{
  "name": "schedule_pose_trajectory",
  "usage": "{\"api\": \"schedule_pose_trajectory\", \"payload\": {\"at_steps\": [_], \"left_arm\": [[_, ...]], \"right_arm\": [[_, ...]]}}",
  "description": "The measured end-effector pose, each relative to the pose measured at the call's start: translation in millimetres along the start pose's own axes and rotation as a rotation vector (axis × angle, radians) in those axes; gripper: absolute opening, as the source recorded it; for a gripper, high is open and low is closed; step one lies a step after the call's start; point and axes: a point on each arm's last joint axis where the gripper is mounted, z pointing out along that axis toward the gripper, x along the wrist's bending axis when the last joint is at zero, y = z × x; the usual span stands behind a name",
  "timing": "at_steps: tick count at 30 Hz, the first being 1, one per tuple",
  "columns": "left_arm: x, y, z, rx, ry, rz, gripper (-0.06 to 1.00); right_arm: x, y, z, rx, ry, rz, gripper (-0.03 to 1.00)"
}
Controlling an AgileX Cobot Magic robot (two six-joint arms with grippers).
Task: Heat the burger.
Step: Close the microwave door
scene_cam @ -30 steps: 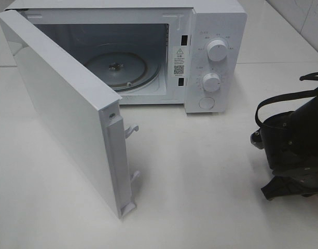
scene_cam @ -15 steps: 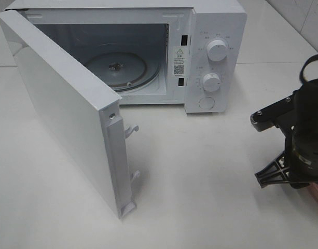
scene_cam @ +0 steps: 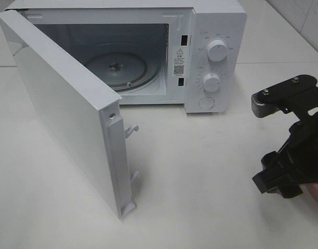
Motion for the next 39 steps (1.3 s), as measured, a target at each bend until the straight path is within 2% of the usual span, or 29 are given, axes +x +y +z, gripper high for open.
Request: {"api": "schedule_pose_trajectory", "payload": {"at_steps": [1,2,7,22,30,31,35,36,38,39], "left_arm": [[0,0,0,0.000,0.000,0.000,0.98],[0,0,0,0.000,0.000,0.000,0.98],[0,0,0,0.000,0.000,0.000,0.98],[0,0,0,0.000,0.000,0.000,0.98],[0,0,0,0.000,0.000,0.000,0.98],[0,0,0,0.000,0.000,0.000,0.98],[0,0,0,0.000,0.000,0.000,0.98],[0,0,0,0.000,0.000,0.000,0.98],[0,0,0,0.000,0.000,0.000,0.98],[0,0,0,0.000,0.000,0.000,0.98]], "right_arm": [[0,0,0,0.000,0.000,0.000,0.67],[2,-2,-8,-0.026,0.044,-0.024,0.73],[3,-8,-25,-0.070,0.102,-0.035,0.78],[-7,-36,-52,-0.006,0.090,-0.038,0.77],[-20,-69,-88,-0.132,0.100,-0.013,0.77],[-23,-78,-97,-0.188,0.107,-0.005,0.77],[-27,-89,-107,-0.261,0.118,0.014,0.77],[-30,-95,-112,-0.306,0.120,0.048,0.77],[-32,-98,-114,-0.324,0.115,0.072,0.77],[-36,-106,-118,-0.371,0.104,0.130,0.77]]}}
